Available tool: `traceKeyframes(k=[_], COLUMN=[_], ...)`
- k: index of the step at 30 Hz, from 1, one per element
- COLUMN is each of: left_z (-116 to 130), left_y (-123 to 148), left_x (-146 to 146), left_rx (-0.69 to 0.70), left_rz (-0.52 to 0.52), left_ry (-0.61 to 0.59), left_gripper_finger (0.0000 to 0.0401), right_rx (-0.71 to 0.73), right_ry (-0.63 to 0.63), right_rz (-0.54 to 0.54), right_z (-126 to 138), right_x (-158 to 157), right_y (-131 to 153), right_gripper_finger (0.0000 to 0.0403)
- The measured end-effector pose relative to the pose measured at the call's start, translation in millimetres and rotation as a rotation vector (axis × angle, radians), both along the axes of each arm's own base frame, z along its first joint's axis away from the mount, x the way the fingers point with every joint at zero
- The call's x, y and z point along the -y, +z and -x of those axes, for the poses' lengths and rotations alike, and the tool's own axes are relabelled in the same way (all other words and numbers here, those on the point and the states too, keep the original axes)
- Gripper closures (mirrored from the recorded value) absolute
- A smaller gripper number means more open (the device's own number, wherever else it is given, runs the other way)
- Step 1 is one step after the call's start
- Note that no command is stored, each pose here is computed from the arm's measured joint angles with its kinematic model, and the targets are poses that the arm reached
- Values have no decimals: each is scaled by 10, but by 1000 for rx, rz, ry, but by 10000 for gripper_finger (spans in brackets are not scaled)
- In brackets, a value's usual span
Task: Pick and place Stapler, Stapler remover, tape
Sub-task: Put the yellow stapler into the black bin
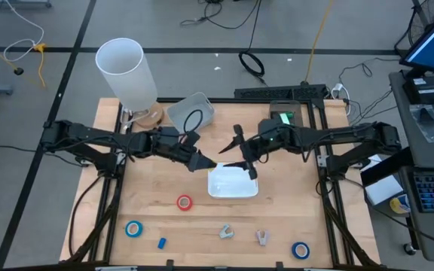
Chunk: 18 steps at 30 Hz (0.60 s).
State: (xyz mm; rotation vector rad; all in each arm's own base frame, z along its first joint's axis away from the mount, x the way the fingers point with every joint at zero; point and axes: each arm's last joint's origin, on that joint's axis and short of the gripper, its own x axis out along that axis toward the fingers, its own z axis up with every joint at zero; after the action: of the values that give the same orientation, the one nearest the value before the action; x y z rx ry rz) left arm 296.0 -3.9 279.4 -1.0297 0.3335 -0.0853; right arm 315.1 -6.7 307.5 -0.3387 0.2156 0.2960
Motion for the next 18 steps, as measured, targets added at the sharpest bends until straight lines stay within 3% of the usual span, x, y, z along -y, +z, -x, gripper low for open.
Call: traceKeyframes(k=[18], left_z=[9], left_y=[-16], left_x=[104], left_rx=[-18], left_rz=[-2], left_ry=[-35], left_gripper_finger=[309], right_rx=[-49], right_ry=[54], right_rz=[10], right_z=[-355], right_x=[-93], right_y=[-81], right_gripper_finger=[202])
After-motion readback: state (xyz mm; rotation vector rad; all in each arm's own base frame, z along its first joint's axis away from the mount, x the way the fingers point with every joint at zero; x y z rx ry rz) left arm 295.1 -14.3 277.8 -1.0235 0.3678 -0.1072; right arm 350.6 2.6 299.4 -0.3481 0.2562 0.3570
